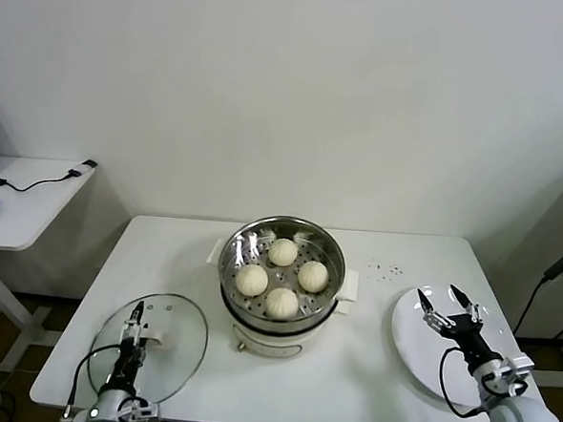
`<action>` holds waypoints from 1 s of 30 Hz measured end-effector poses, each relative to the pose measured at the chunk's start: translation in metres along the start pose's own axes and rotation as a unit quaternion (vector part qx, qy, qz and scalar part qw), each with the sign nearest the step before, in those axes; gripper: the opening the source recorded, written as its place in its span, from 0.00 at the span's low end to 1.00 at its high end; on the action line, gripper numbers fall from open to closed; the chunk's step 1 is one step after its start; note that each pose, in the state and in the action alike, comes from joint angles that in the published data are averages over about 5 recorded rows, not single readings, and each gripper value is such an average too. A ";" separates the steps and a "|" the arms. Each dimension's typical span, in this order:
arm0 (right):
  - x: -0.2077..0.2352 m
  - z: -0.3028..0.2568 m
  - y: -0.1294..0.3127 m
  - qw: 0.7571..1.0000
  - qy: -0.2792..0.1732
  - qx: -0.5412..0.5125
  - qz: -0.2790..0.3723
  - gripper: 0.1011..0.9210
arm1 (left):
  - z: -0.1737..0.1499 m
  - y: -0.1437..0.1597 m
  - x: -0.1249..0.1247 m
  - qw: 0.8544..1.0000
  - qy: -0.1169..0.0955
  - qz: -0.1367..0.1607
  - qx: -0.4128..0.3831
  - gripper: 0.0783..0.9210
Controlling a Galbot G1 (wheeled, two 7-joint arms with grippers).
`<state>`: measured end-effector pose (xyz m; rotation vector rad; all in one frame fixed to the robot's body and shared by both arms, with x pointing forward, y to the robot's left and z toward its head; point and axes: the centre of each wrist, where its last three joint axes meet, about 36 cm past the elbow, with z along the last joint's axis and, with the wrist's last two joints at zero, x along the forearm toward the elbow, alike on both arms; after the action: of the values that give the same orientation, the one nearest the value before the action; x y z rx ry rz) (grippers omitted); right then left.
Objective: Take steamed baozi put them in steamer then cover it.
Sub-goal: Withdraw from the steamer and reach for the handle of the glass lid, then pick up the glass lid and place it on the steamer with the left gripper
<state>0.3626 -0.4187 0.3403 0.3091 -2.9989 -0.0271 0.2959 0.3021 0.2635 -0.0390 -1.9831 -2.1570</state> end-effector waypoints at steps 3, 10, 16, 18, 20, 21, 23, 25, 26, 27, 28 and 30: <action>0.001 0.004 0.000 1.000 0.002 0.002 0.000 0.88 | 0.001 -0.002 -0.001 1.000 -0.002 -0.001 0.009 0.70; 0.001 0.011 0.002 1.000 0.004 0.005 -0.002 0.88 | -0.001 -0.006 -0.004 1.000 -0.006 -0.003 0.028 0.47; 0.002 0.016 0.002 1.000 0.005 0.007 -0.002 0.88 | 0.000 -0.008 -0.005 0.999 -0.008 -0.005 0.039 0.26; 0.002 0.016 0.001 1.000 0.005 0.008 -0.001 0.88 | 0.000 -0.007 -0.004 0.999 -0.009 -0.006 0.043 0.19; 0.002 0.017 0.000 1.000 0.005 0.009 -0.001 0.88 | 0.000 -0.006 -0.003 0.999 -0.010 -0.008 0.047 0.13; 0.002 0.017 -0.001 1.000 0.005 0.009 -0.001 0.88 | 0.001 -0.005 -0.003 0.999 -0.010 -0.009 0.048 0.11; 0.002 0.017 -0.002 1.000 0.005 0.010 0.000 0.88 | 0.001 -0.002 -0.002 0.999 -0.010 -0.013 0.051 0.08; 0.002 0.018 -0.003 1.000 0.005 0.011 0.000 0.88 | 0.002 0.002 -0.001 0.998 -0.010 -0.018 0.053 0.08; 0.002 0.018 -0.003 1.000 0.005 0.011 0.001 0.88 | 0.002 0.005 0.000 0.998 -0.010 -0.021 0.054 0.08; 0.002 0.018 -0.004 1.000 0.005 0.012 0.001 0.88 | 0.003 0.008 0.001 0.998 -0.009 -0.025 0.055 0.08; 0.002 0.018 -0.005 1.000 0.005 0.013 0.002 0.88 | 0.003 0.012 0.002 0.998 -0.007 -0.028 0.055 0.08; 0.002 0.018 -0.006 1.000 0.005 0.014 0.003 0.88 | 0.005 0.020 0.004 0.998 -0.004 -0.036 0.055 0.08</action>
<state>0.3601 -0.4253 0.3224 0.3031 -2.9916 0.0180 0.2947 0.3049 0.2841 0.0432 -2.1349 -2.0898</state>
